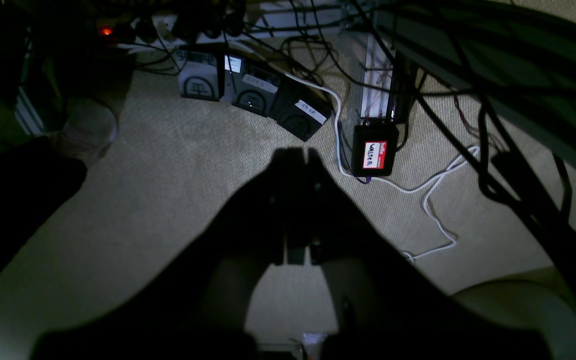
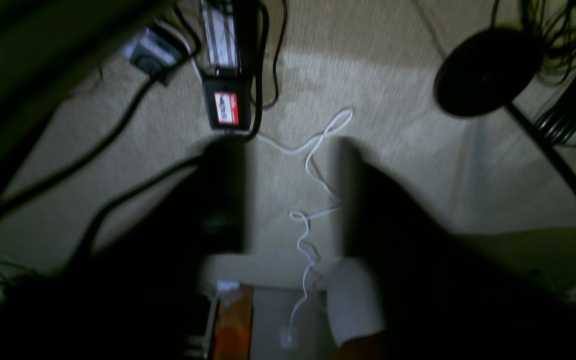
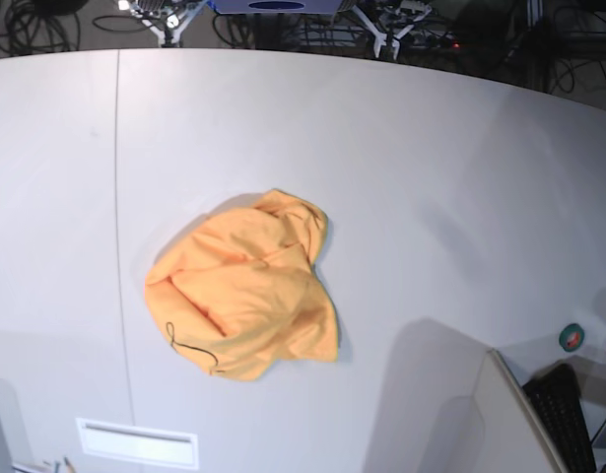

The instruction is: Layout the t-shirt on the table in an organized manner, then fold the t-shirt properly

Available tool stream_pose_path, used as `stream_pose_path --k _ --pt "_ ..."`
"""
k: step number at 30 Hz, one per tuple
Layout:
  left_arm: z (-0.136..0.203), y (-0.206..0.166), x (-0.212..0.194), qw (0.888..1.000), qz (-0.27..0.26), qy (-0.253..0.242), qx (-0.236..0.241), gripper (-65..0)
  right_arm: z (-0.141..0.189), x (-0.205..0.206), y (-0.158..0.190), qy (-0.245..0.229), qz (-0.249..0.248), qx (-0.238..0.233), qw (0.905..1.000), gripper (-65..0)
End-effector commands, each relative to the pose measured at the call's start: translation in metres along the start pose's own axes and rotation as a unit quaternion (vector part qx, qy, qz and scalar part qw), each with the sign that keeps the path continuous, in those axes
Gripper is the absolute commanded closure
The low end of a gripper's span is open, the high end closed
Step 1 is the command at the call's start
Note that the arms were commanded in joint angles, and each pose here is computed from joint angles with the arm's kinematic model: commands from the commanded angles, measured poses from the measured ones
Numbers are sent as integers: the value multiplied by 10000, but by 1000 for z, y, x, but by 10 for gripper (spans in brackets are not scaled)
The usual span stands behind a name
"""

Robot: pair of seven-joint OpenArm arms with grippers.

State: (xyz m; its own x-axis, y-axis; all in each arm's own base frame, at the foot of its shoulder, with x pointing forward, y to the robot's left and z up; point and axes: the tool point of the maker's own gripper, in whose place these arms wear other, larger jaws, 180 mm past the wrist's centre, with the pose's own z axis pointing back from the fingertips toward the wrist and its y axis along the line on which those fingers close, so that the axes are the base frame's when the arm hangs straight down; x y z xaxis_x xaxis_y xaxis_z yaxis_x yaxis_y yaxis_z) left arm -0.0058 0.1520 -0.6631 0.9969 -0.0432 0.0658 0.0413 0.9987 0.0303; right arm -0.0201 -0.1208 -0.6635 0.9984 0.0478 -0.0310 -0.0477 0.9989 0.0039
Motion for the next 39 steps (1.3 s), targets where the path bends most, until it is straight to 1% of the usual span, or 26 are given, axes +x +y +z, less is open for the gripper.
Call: stream_pose_path --k 1,2,6,7,8,9,11,12,13,14,15,16,17,18,19,20,35,37,39 --pt "0 2 -2 10000 8 14 27 -5 0 -2 -3 16 -4 -34 10000 -57" --pt "0 2 -2 10000 16 14 28 -5 0 -2 -3 24 -12 -35 10000 0" --pt "0 2 0 10000 24 6 29 -10 0 -3 -3 40 -27 -36 10000 0" --pt "0 2 -1 10000 32 21 30 -31 0 -3 -3 40 -27 -36 10000 0" --pt "0 2 0 10000 32 29 30 -71 0 -3 -3 40 -27 -36 10000 0" --pt "0 2 0 10000 32 29 30 -128 0 -3 -3 40 -27 -36 10000 0" --pt "0 2 0 10000 -13 15 22 -278 0 -4 -4 48 -27 -44 10000 0" --pt "0 1 -1 10000 -29 15 20 -332 0 -7 -4 71 -27 -43 10000 0" --pt "0 1 -2 10000 -37 23 19 -360 0 -8 -4 63 -26 -42 10000 0" --pt "0 1 -2 10000 -30 23 19 -352 0 -10 -4 78 -26 -42 10000 0" --pt "0 1 -2 10000 -30 23 19 -324 0 -9 -4 71 -26 -42 10000 0" --pt "0 1 -3 10000 -30 30 19 -276 0 -10 -4 78 -26 -41 10000 0" --pt "0 1 -3 10000 -30 30 19 -224 0 -10 -4 78 -26 -41 10000 0" --pt "0 1 -3 10000 -30 30 19 -145 0 -10 -5 78 -10 -47 10000 0" --pt "0 1 -3 10000 -30 30 19 -49 0 -10 -5 79 5 -47 10000 0" --pt "0 1 -4 10000 -30 38 19 0 0 -11 -5 94 12 -48 9999 0" --pt "0 2 -5 10000 8 45 24 0 0 -9 -6 64 21 -56 10000 0" --pt "0 2 -5 10000 -77 47 24 0 0 -11 -5 71 21 -55 10000 0" --pt "1 2 -14 9999 -87 108 20 0 1 -22 -5 156 6 -53 9999 0"
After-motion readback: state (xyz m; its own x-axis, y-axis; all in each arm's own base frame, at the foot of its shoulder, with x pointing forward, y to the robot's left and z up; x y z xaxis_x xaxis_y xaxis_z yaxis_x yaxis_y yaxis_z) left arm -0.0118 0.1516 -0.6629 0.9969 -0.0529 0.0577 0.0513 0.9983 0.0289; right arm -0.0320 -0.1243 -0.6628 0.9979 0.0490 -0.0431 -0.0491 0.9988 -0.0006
